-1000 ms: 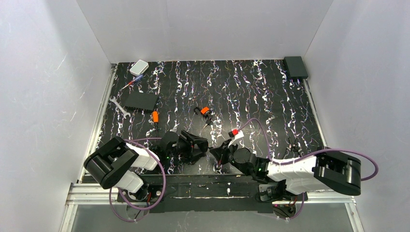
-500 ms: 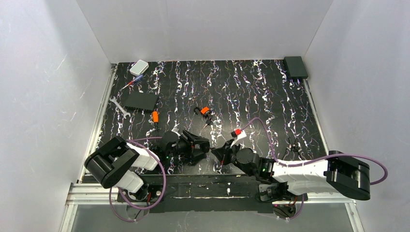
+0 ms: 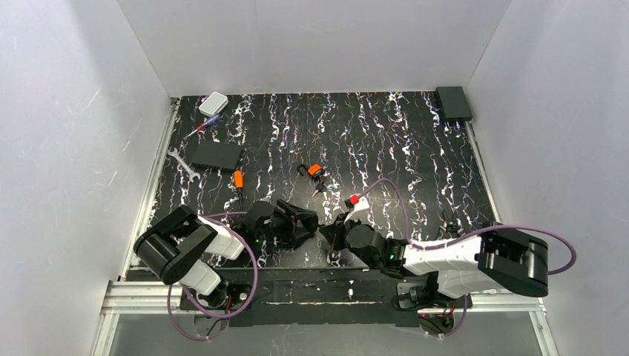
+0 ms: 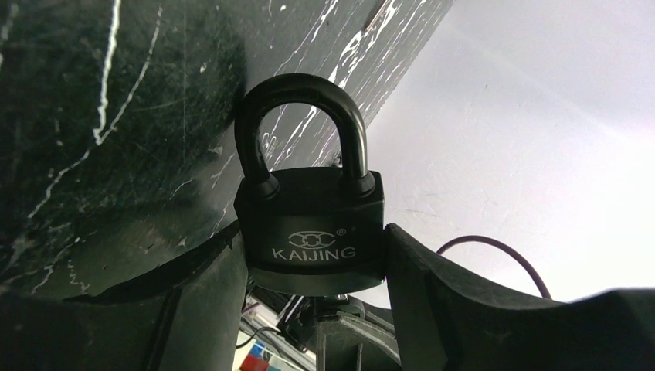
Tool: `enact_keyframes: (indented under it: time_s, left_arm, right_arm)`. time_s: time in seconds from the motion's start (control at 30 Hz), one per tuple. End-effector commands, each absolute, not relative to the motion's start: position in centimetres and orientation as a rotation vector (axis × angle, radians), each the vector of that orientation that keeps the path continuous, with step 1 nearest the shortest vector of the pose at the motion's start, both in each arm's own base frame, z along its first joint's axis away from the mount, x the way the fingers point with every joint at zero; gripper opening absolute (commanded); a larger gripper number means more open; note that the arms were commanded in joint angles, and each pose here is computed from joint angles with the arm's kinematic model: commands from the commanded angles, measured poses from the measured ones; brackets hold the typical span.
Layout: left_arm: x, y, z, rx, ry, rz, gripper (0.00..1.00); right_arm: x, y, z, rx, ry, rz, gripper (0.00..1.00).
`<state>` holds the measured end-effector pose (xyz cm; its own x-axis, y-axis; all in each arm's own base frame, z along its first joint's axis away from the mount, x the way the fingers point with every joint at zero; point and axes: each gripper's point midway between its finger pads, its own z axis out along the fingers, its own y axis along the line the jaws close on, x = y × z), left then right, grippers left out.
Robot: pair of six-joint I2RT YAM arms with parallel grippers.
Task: Unlock with the key
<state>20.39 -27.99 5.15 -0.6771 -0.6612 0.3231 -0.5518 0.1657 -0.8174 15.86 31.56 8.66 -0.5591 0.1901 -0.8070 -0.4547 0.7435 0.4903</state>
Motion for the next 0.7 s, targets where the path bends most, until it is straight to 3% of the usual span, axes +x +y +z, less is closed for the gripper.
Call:
enact_keyframes:
  time_s: [0.0,0.67]
  left_arm:
    - [18.9,-31.3,10.0,-0.982,2.339,-1.826,0.00]
    - [20.1,-31.5,9.8,-1.030,2.305,-1.808,0.00]
  right_arm:
    - [16.6,33.4,10.7,-0.134,1.965,0.911,0.01]
    - [16.3,33.6,9.7,-0.138,2.112,1.009,0.01]
